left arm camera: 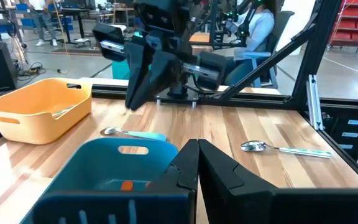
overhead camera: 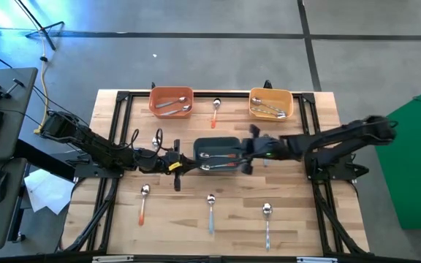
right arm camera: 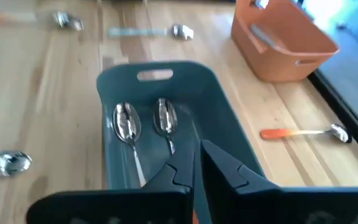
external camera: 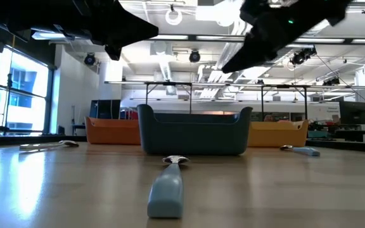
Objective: Sort silverware by color (type)
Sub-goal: Put the white-blue spoon into the yellow bin
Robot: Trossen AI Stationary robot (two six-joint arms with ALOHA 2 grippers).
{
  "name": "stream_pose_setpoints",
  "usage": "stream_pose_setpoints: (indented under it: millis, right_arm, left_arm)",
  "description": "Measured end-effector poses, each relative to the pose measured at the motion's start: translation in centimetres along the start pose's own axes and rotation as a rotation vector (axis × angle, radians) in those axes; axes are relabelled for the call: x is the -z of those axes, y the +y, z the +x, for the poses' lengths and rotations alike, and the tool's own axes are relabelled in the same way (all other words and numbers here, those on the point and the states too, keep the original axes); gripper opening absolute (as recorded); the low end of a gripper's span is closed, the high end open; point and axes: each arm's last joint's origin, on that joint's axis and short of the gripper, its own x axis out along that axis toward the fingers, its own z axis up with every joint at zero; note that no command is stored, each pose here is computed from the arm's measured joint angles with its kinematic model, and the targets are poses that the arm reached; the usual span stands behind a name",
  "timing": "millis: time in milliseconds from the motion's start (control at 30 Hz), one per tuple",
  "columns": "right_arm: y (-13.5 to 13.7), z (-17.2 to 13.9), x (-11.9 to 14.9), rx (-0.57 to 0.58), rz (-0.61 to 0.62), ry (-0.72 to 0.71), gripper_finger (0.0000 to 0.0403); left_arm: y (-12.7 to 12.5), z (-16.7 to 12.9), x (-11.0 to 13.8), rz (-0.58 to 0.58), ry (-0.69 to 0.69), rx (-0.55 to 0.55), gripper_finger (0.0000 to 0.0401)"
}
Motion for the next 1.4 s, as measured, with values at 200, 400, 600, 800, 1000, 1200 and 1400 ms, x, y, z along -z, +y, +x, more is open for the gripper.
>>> stream_pose_setpoints:
  millis: [200,400,600,800,1000,1200,1400]
  right_arm:
    - [-1.3,-4.0,1.9,-0.04,-0.04,-0.223,0.0002]
    - [-2.7,-7.8,3.0,-0.019,-0.08,-0.379,0.0]
    - [-3.5,-8.9,5.9,-0.045,-0.093,-0.453,0.0]
    - [-4.5,-9.0,7.9,-0.137,-0.071,-0.497,0.0]
    - [-5.3,-9.1,8.3,-0.164,-0.025,-0.51,0.0]
    - [-5.4,-9.1,8.3,-0.159,-0.023,-0.508,0.0]
    - [-5.4,-9.1,8.3,-0.159,-0.023,-0.507,0.0]
  left_arm:
    - [0.2,0.2,-0.2,-0.044,-0.004,0.003,0.0001]
    - [0.3,1.1,-1.1,-0.025,0.054,-0.022,0.0001]
    - [0.0,1.9,-2.0,0.017,0.169,-0.05,0.0001]
    - [0.1,2.1,-2.1,0.032,0.283,-0.143,0.0001]
    - [0.1,2.2,-2.7,0.044,0.358,-0.176,0.0001]
    - [-0.1,2.5,-4.6,0.008,0.423,-0.199,0.0001]
    - [0.2,2.2,-4.2,-0.049,0.473,-0.288,0.0019]
